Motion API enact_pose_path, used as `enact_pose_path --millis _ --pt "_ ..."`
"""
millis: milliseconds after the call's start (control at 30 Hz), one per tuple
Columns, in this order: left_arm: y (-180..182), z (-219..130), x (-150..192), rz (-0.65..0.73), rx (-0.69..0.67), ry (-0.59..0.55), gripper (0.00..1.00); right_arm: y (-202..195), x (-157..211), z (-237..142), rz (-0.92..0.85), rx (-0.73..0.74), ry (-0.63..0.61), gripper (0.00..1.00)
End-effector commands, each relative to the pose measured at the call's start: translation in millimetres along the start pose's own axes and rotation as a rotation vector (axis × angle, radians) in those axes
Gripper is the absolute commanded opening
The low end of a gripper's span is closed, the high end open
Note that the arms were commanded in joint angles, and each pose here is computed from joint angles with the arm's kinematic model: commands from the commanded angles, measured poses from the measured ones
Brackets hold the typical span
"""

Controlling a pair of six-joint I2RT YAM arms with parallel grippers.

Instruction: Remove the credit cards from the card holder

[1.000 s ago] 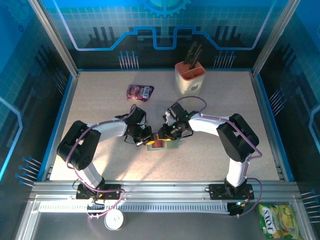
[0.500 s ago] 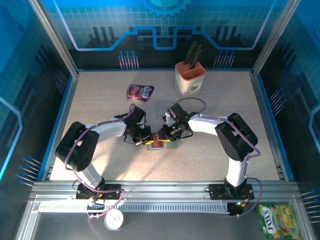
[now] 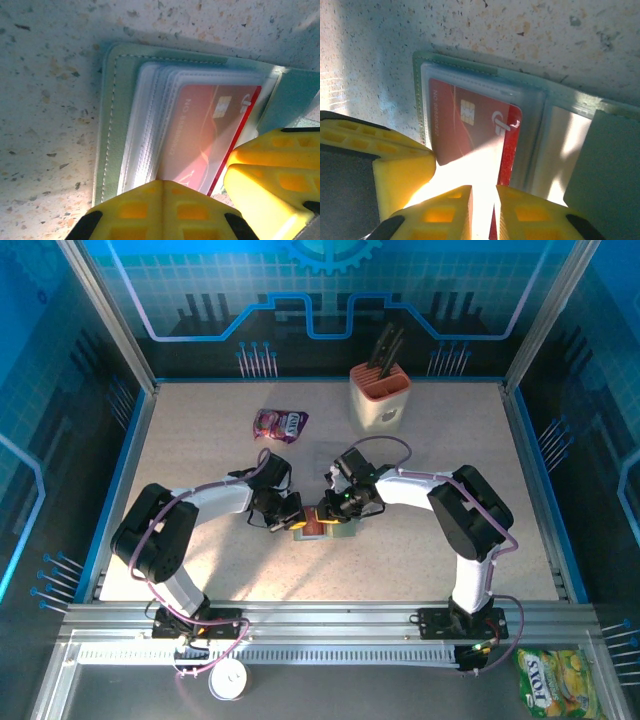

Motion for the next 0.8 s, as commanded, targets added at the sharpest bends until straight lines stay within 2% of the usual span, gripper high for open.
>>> enact_pose_path --millis 0,167,267,333,767 --pt "16 6 10 -0.009 -0.065 0.044 0.0 3 3 7 -0.001 -0.019 0.029 0.19" --pt "17 8 11 -0.008 -0.072 0.049 0.0 -1 4 10 0.012 -0.008 0.035 0.22" --pt "18 7 11 -0.006 -0.077 0.051 0.0 -6 5 8 0.019 0.026 0.027 0.32" --pt "19 7 12 -0.007 -0.08 0.051 0.0 -8 5 6 0.017 0.046 0.02 0.35" --pt "17 6 11 0.003 -0.079 0.046 0.0 -8 5 -5 0.002 0.095 -0.004 0.39"
Point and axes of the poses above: each hand's point on the last joint's axis, 136 mm out from that joint toward the fingers, its own z axis out along the fingers, its own y axis along the line the jaws close on, x = y × z, the point moved 4 cm from there along -z, back along the fingers, and after that the axes turned 9 degrees about z, right-handed, at the moved point
